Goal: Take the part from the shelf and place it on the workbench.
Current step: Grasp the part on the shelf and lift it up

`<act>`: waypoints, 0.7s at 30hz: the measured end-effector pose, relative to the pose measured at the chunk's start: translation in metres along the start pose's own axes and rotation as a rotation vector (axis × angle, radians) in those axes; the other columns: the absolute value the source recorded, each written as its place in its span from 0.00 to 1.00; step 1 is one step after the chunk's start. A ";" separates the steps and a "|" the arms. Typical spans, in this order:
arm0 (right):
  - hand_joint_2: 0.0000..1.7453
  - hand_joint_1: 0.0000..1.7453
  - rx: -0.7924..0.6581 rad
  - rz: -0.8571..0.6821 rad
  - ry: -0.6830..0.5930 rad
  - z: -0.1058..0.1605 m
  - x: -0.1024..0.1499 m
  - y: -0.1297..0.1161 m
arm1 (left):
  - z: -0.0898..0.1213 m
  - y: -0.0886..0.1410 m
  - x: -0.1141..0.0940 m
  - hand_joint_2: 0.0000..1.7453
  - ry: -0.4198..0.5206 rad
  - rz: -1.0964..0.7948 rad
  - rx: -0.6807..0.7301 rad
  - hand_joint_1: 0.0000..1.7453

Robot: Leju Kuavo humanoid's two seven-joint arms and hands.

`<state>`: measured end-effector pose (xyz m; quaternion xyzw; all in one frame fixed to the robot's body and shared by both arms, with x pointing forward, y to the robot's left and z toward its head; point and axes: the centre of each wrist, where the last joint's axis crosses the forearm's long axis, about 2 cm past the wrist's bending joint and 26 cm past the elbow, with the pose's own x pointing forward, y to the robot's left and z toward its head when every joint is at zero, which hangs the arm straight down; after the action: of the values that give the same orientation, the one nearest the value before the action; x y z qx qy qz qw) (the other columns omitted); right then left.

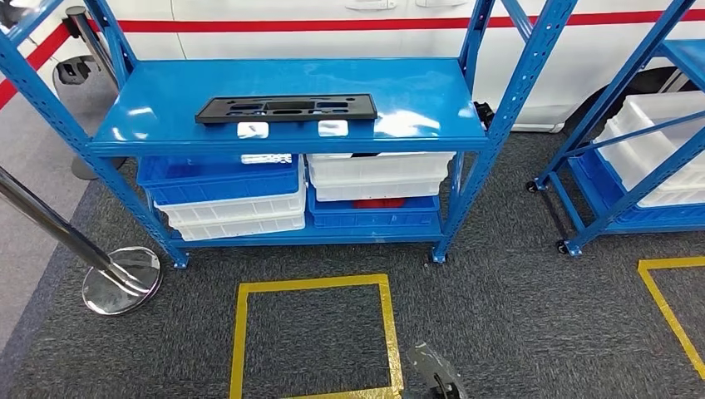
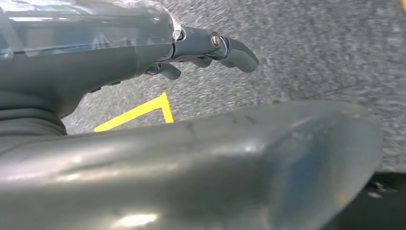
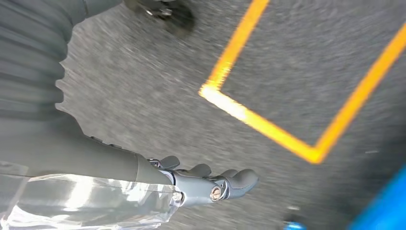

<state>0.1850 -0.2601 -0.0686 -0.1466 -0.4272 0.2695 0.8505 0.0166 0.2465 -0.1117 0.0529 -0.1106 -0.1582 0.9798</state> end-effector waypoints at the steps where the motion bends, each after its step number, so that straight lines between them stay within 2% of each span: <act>1: 0.00 0.00 0.006 0.023 -0.040 -0.003 0.009 0.001 | -0.001 0.001 0.004 0.00 -0.008 -0.005 0.002 0.00; 9: 0.00 0.00 0.052 0.237 -0.370 -0.029 0.087 -0.001 | -0.003 0.006 0.022 0.00 -0.042 -0.039 0.014 0.00; 21: 0.00 0.00 -0.079 0.597 -0.772 -0.046 0.204 -0.040 | -0.005 0.009 0.038 0.00 -0.052 -0.053 0.030 0.00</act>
<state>0.3350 -0.1745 0.0555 -0.1842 -0.6605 0.5198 0.5095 0.0555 0.2429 -0.1074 0.0663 -0.1367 -0.1837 0.9712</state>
